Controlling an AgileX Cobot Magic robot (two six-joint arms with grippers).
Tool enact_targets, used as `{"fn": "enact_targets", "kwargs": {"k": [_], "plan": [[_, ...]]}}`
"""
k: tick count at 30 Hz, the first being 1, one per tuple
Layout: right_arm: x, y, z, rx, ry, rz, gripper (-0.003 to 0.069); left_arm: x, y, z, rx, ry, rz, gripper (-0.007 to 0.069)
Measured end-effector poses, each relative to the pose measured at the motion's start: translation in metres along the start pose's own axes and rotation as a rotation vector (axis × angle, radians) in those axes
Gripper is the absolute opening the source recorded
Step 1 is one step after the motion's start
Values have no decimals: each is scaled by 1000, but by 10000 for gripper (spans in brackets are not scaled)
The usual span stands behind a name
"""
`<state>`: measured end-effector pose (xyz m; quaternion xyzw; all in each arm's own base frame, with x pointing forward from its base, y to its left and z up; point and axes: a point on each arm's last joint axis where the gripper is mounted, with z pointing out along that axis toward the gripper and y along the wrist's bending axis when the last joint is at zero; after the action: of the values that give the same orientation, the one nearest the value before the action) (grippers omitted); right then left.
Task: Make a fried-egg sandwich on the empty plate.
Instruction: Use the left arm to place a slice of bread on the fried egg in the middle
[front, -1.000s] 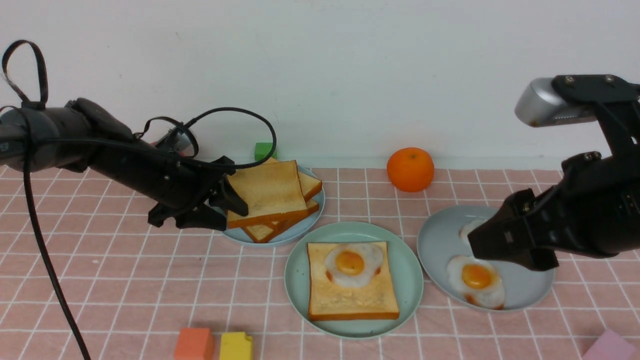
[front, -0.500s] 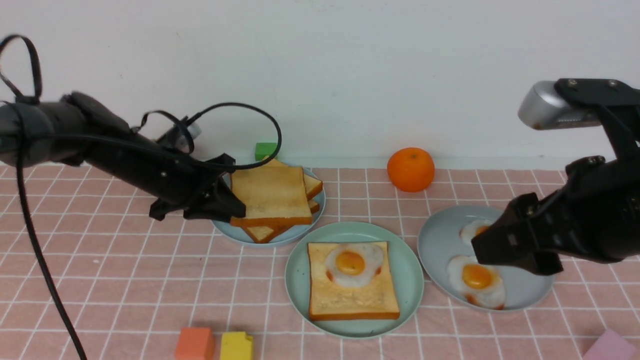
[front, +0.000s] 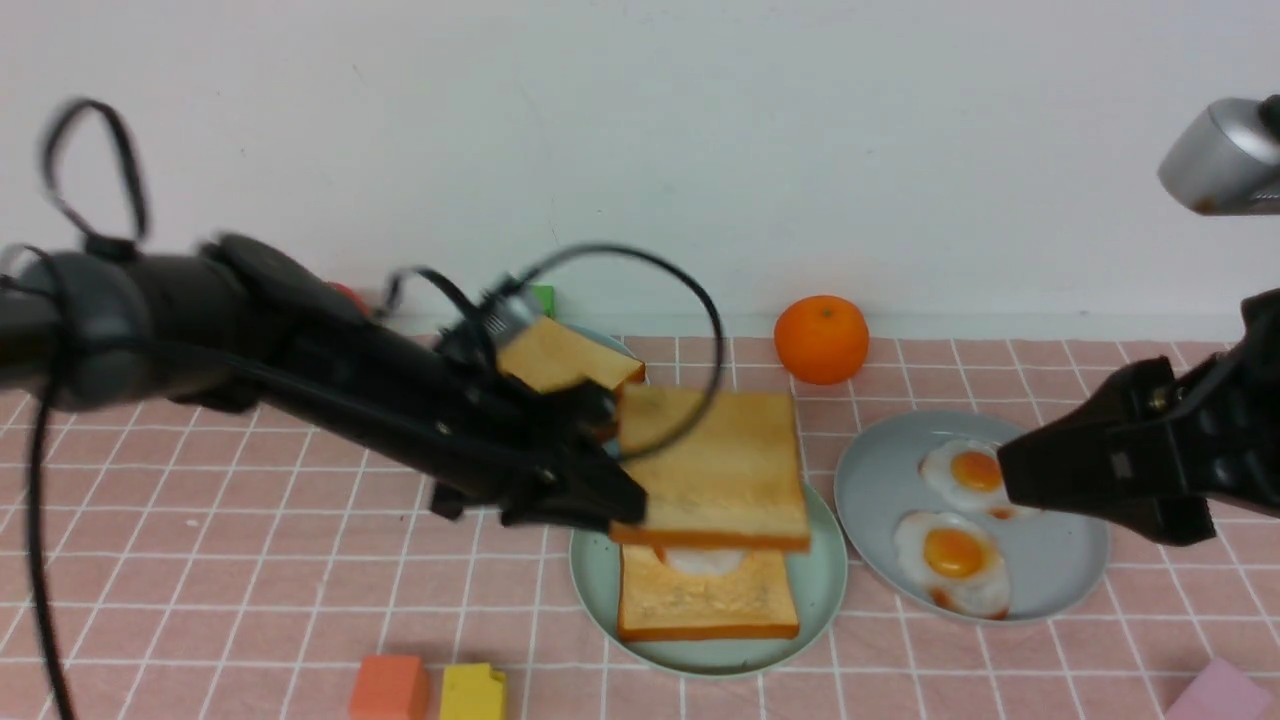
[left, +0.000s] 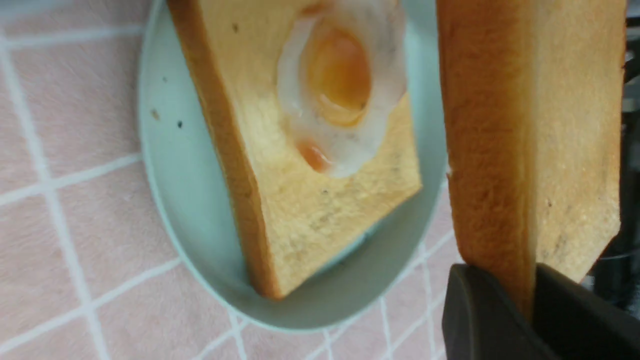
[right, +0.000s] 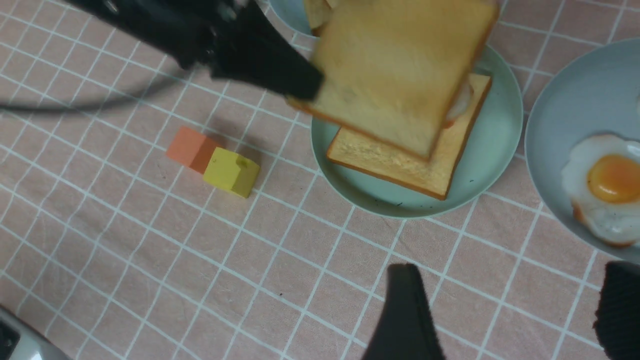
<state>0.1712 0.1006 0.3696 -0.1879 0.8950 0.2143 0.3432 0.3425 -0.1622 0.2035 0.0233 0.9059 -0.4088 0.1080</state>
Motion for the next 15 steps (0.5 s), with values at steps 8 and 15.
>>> {"fn": "enact_targets", "kwargs": {"k": [8,15], "plan": [[0,-1,0,13,3,-11,510,2,10,39,-59,-39,-71,116],[1,-1,0,13,15,-11,510,1,23,49,-95,-53,-105,116]]}}
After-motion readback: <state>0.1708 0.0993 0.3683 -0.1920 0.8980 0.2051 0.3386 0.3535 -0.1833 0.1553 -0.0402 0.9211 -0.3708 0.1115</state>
